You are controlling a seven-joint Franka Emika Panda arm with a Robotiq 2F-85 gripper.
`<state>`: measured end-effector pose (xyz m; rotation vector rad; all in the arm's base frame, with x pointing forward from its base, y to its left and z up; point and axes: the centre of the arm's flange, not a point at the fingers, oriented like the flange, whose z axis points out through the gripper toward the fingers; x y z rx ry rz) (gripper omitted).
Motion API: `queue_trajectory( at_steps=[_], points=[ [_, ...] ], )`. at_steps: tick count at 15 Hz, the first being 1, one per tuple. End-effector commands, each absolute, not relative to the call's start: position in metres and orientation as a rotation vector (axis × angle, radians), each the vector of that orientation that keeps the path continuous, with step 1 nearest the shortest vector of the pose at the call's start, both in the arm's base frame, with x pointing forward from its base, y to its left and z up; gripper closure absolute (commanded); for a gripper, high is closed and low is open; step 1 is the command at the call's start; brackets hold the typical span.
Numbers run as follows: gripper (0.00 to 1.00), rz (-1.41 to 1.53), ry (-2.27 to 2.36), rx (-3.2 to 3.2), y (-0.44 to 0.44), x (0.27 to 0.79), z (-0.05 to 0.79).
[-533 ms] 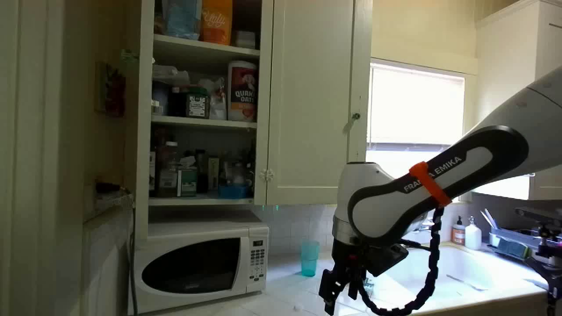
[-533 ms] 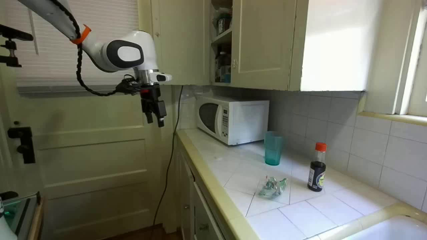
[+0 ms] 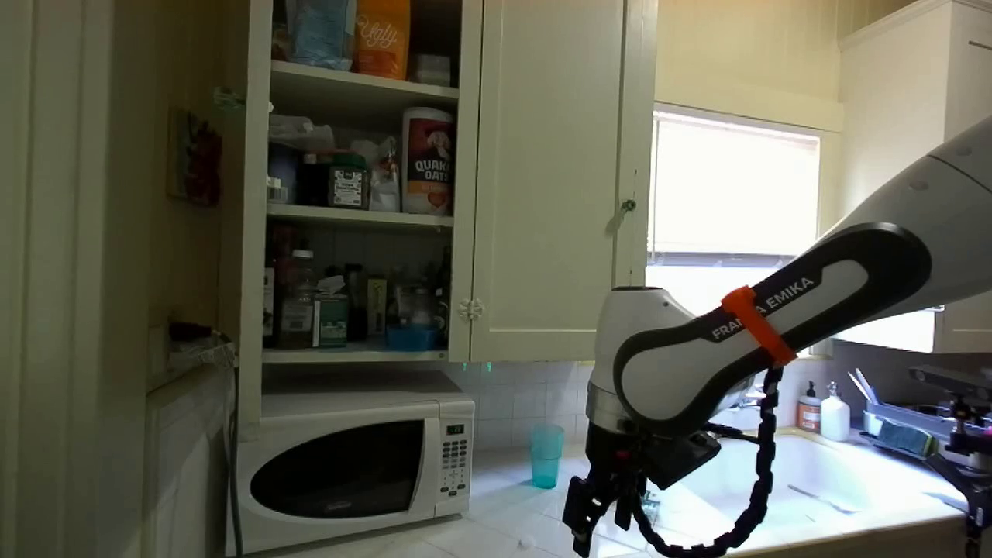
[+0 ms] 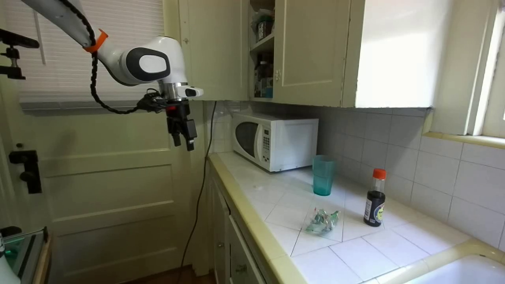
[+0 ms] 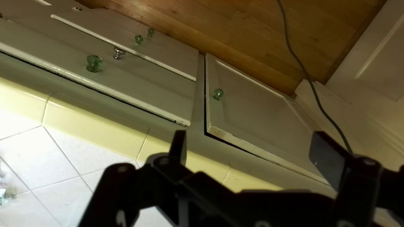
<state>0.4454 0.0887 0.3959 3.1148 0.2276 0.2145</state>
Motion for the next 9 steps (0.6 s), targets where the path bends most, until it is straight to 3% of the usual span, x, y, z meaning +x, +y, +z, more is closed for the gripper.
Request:
queue_trajectory(
  at_steps=[1, 9],
  points=[
    [0.0, 0.214, 0.228, 3.115, 0.089, 0.445, 0.396],
    [0.0, 0.368, 0.081, 3.109, 0.038, 0.449, 0.409]
  ],
)
